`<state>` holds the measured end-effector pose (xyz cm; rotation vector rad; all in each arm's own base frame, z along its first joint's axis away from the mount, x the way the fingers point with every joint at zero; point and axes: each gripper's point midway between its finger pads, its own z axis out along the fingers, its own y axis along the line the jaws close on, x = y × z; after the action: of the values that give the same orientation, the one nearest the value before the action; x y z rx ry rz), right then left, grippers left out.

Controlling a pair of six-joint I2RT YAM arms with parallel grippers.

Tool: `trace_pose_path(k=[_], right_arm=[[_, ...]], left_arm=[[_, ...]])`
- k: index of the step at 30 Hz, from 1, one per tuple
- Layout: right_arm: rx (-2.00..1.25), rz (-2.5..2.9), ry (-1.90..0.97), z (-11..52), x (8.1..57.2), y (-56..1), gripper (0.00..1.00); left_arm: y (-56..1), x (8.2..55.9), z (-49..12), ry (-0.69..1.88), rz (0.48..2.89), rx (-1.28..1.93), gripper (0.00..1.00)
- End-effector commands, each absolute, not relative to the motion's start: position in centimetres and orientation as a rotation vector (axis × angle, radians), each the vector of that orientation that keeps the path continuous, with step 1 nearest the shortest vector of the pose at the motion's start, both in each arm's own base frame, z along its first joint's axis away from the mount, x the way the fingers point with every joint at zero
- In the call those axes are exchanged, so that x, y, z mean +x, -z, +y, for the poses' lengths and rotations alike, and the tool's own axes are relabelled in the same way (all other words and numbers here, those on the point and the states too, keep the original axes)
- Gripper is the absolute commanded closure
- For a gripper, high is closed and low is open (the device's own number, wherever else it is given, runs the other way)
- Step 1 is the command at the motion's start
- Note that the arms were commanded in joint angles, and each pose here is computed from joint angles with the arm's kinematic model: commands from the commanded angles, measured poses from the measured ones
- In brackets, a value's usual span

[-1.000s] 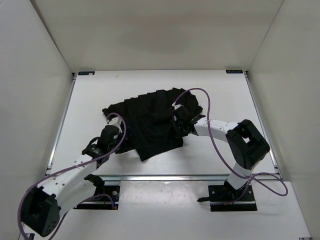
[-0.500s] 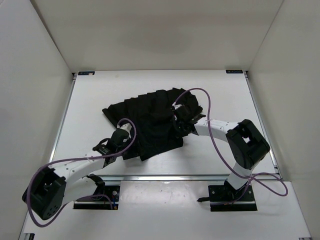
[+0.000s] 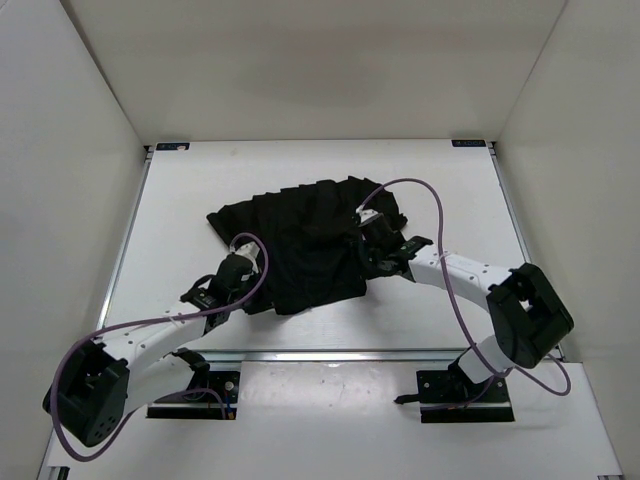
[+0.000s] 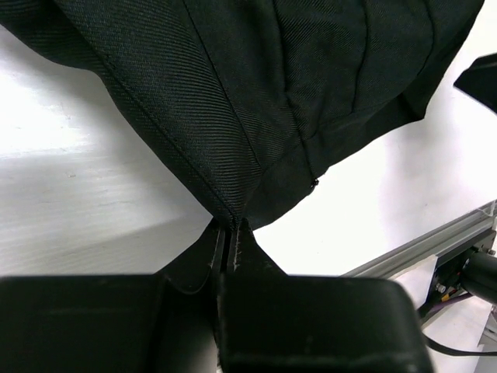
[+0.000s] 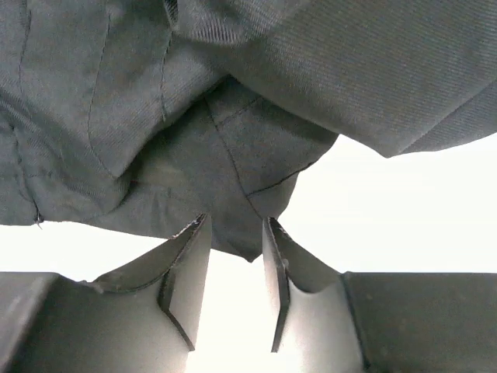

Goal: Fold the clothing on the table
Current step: Flatten the skirt out

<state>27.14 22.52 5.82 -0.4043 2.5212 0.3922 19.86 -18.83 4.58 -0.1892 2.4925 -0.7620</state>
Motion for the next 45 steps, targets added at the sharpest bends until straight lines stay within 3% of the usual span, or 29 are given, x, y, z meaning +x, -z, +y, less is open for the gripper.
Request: trace_pose_path(k=[1, 6, 8, 12, 14, 15, 16, 18, 22, 28, 33, 37, 40, 42, 45], right_arm=[[-0.4, 2.529, -0.385, 22.5, 26.9, -5.6, 0.7], [-0.449, 2.552, -0.394, 24.2, 26.6, -4.5, 0.65], [-0.455, 2.563, -0.387, 24.7, 26.6, -4.0, 0.58], [-0.504, 2.589, -0.303, 25.0, 26.7, -2.6, 0.57], [-0.51, 2.623, -0.222, 24.5, 26.8, -1.2, 0.59], [-0.525, 2.636, -0.195, 24.5, 26.6, -1.1, 0.64], [-0.529, 2.659, -0.131, 23.8, 26.7, -0.3, 0.72], [-0.535, 2.679, -0.092, 23.3, 26.4, 0.4, 1.0], [-0.458, 2.625, -0.139, 22.0, 26.1, -1.3, 1.0], [-0.144, 2.393, -0.692, 20.0, 25.0, -7.6, 1.0], [0.061, 2.423, -0.708, 16.0, 24.1, -7.6, 1.0], [0.105, 2.445, -0.748, 14.5, 22.7, -7.5, 0.92], [0.134, 2.381, -0.75, 13.4, 22.5, -8.7, 0.8], [0.074, 2.333, -0.745, 13.9, 22.6, -9.9, 0.64], [-0.067, 2.251, -0.75, 15.7, 22.9, -11.6, 0.62]], left_arm=[[-4.1, 19.3, -18.6, 0.76, 2.506, -0.172, 1.0], [-3.7, 19.0, -19.0, 0.775, 2.521, -0.152, 1.0], [-3.6, 19.0, -19.0, 0.775, 2.518, -0.155, 1.0], [-3.4, 18.7, -18.8, 0.78, 2.519, -0.158, 1.0], [-3.5, 18.8, -18.6, 0.778, 2.512, -0.168, 1.0], [-3.3, 18.7, -18.5, 0.776, 2.516, -0.178, 1.0], [-3.3, 18.7, -18.3, 0.77, 2.515, -0.177, 1.0], [-3.3, 18.8, -17.9, 0.756, 2.516, -0.178, 1.0], [-3.1, 18.9, -16.7, 0.705, 2.527, -0.177, 1.0], [-3.3, 19.1, -15.0, 0.65, 2.518, -0.191, 1.0], [-3.1, 19.0, -14.9, 0.661, 2.517, -0.194, 1.0], [-3.3, 19.0, -15.2, 0.676, 2.511, -0.17, 1.0], [-3.4, 19.0, -15.1, 0.677, 2.509, -0.181, 1.0], [-3.0, 19.0, -14.8, 0.667, 2.51, -0.195, 1.0], [-3.1, 18.8, -15.0, 0.677, 2.513, -0.188, 1.0]])
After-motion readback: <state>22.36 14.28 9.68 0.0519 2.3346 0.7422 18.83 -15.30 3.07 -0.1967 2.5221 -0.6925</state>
